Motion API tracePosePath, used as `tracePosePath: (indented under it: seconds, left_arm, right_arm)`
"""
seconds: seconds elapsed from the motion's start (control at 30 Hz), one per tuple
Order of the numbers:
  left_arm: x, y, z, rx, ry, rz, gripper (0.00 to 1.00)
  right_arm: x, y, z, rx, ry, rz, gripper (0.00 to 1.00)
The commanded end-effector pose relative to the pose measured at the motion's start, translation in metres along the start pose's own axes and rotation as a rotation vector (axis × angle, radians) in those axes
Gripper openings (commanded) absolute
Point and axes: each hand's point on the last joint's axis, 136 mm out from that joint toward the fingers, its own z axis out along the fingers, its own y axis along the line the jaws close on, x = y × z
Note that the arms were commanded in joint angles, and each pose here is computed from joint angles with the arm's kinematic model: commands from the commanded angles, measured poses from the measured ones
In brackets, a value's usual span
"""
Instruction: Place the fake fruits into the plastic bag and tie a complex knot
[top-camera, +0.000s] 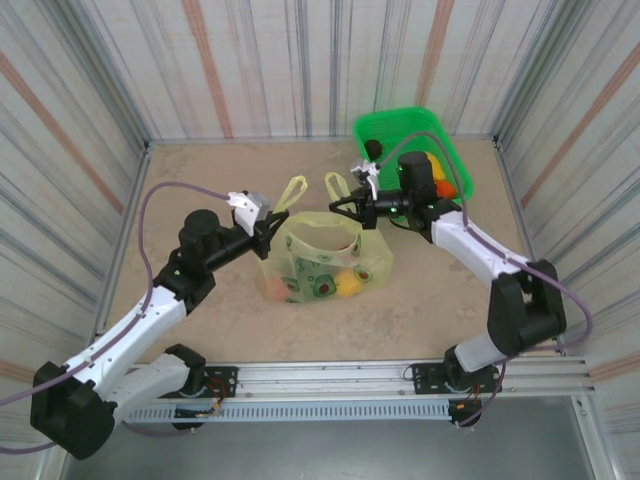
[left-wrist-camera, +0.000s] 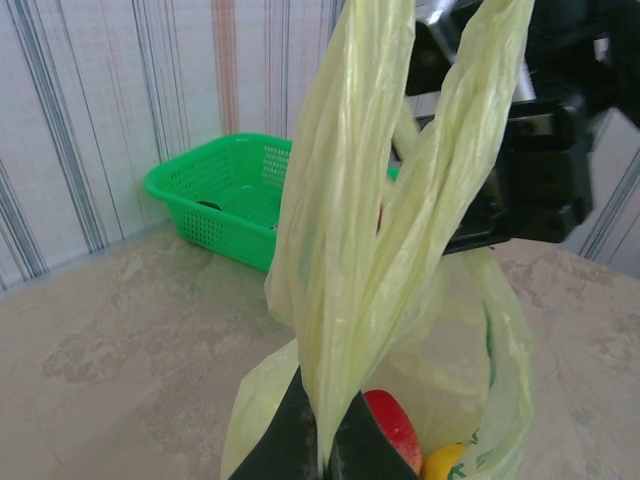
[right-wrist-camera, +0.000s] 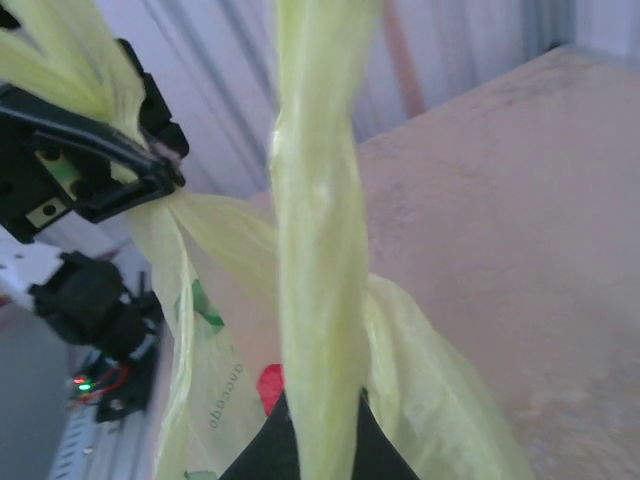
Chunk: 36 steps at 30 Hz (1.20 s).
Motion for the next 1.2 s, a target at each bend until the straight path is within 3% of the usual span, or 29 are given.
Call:
tracePosePath:
  seconds: [0.0, 0.13, 0.33, 0.77, 1.17]
  left_arm:
    - [-0.014, -0.003, 0.003, 0.032, 0.024, -0.032, 0.00]
    - [-0.014, -0.013, 0.016, 0.115, 0.126, -0.108, 0.00]
    - [-0.010, -0.032, 0.023, 0.245, 0.192, -0.146, 0.00]
    - [-0.009, -0.047, 0.026, 0.322, 0.193, -0.120, 0.02]
    - [-0.006, -0.048, 0.029, 0.337, 0.197, -0.139, 0.19]
  right_arm:
    - [-0.023, -0.014, -0.019, 0.253, -0.078, -0.177, 0.00]
    - [-0.012, 0.024, -0.015, 0.314, 0.031, -0.472, 0.00]
    - [-0.006, 0.033, -0.010, 0.415, 0.100, -0.662, 0.00]
    - [0.001, 0.040, 0.016, 0.305, 0.126, -0.634, 0.00]
    - [0.003, 0.047, 0.038, 0.240, 0.127, -0.612, 0.00]
